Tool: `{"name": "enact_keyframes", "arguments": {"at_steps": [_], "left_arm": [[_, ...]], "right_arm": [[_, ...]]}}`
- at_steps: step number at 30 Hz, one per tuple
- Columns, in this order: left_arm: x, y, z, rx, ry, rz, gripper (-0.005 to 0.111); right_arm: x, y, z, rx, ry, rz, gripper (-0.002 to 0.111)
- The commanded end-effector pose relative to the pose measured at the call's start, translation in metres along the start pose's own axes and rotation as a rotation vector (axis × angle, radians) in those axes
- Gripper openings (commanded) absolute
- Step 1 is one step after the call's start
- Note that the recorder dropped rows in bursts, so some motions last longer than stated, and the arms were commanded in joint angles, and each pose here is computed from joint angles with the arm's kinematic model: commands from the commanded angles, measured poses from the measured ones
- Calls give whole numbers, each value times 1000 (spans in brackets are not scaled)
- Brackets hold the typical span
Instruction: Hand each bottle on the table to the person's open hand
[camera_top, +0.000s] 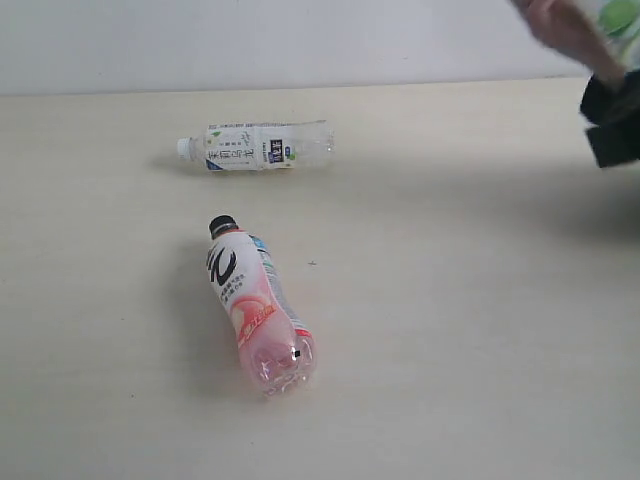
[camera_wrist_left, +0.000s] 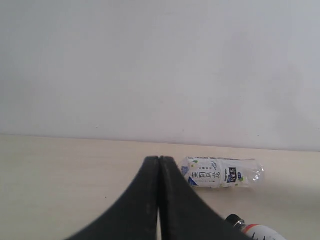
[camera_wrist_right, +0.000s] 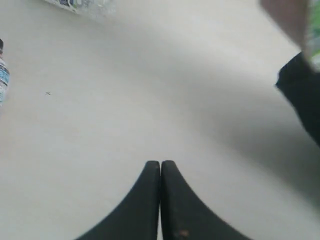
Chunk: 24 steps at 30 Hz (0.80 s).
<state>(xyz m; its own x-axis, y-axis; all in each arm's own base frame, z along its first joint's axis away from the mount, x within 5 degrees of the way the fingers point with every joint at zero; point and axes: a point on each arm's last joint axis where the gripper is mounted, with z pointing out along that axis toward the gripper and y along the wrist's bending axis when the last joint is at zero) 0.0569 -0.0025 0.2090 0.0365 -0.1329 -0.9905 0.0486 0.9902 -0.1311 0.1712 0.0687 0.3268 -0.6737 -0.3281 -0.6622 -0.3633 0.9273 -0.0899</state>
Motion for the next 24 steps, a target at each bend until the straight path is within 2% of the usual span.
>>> {"name": "enact_keyframes", "arguments": {"at_steps": [1,5,11,18,24], "left_arm": [[-1,0,-1,-1,-8,-6,0],[-1,0,-1,-1,-8,-6,0],[-1,0,-1,-1,-8,-6,0],[-1,0,-1,-1,-8,-6,0],[-1,0,-1,-1,-8,-6,0]], "right_arm": [[45,-2,-33,-11,-193,9,1],[68,-4,-54,-8,-309,17,0],[97,-3,-53,-6,-332,13,0],[110,-6,-69,9,-438,20,0],[122,-11,-72,76,-391,-11,0]]}}
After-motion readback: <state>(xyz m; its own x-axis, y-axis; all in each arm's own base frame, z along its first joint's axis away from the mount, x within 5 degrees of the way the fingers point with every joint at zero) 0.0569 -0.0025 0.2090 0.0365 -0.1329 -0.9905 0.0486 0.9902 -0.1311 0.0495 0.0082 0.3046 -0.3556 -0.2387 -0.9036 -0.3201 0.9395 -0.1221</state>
